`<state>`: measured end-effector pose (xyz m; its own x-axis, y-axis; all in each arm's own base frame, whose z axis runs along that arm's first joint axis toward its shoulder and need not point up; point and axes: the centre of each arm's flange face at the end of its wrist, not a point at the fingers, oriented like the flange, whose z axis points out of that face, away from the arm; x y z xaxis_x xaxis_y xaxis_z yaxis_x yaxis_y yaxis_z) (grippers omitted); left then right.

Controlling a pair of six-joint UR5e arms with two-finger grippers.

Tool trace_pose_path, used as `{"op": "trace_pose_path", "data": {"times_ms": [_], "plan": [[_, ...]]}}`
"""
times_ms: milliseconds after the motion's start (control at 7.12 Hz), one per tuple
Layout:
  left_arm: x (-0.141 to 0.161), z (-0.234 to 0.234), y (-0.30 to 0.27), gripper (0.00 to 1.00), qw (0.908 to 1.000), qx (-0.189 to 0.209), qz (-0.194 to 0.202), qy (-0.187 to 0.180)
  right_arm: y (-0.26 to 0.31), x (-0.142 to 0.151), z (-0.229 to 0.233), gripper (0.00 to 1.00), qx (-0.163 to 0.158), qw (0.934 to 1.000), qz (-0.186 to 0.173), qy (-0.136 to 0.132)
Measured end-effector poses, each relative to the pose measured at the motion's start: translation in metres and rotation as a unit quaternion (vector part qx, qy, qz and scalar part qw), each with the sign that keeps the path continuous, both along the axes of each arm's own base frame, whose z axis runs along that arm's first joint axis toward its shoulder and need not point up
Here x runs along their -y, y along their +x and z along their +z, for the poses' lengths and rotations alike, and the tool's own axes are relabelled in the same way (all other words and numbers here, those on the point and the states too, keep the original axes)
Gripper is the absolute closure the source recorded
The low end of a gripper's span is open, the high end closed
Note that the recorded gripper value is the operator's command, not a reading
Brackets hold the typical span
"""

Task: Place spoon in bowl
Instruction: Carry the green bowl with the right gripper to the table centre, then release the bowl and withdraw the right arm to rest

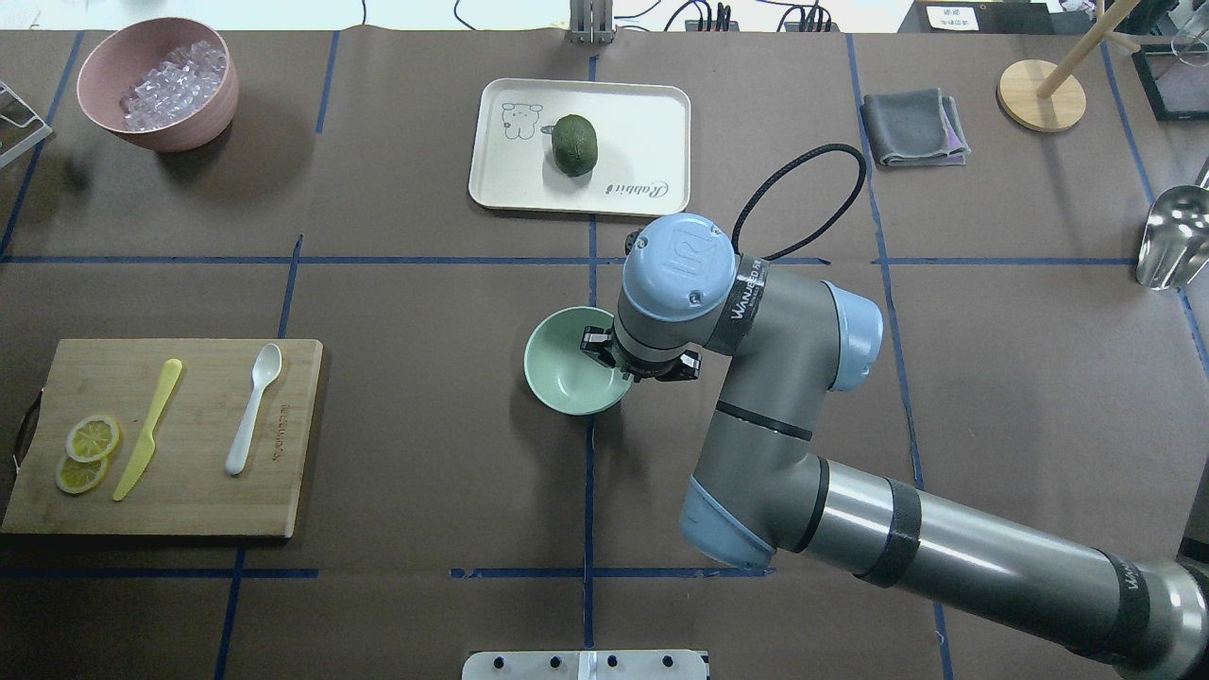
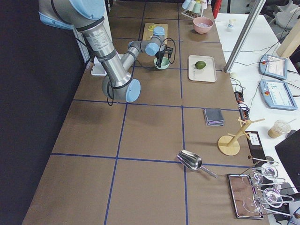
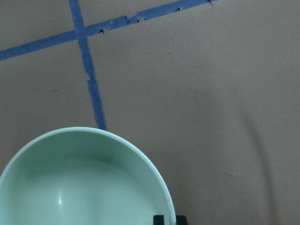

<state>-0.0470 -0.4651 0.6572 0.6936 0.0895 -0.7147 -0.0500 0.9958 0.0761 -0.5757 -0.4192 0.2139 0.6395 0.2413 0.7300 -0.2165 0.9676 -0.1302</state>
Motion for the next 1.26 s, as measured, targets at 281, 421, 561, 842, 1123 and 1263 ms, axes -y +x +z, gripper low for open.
{"op": "trace_pose_path", "data": {"times_ms": [281, 421, 561, 842, 1123, 1263], "plan": [[0.0, 0.0, 0.001, 0.0, 1.0, 0.0, 0.001, -0.001, 0.0, -0.001, -0.006, 0.01, 0.003, 1.0, 0.001, 0.005], [0.0, 0.0, 0.002, 0.0, 1.0, 0.0, 0.002, 0.0, 0.014, 0.008, -0.014, 0.01, 0.013, 0.9999, 0.002, 0.005], [0.001, -0.002, 0.004, 0.0, 1.0, 0.0, 0.004, 0.003, 0.038, 0.025, -0.019, 0.01, 0.025, 0.9997, 0.0, 0.003], [0.004, -0.005, 0.027, 0.0, 0.9996, 0.003, 0.028, 0.008, 0.102, 0.067, -0.001, 0.01, 0.023, 0.9994, -0.02, 0.016], [0.009, -0.008, 0.04, 0.0, 0.9991, 0.001, 0.039, 0.013, 0.205, 0.086, 0.048, 0.01, -0.019, 0.9944, -0.08, 0.066], [0.017, -0.015, 0.042, 0.0, 0.9989, 0.0, 0.04, 0.024, 0.263, 0.093, 0.081, 0.01, -0.04, 0.9876, -0.117, 0.097]]}}
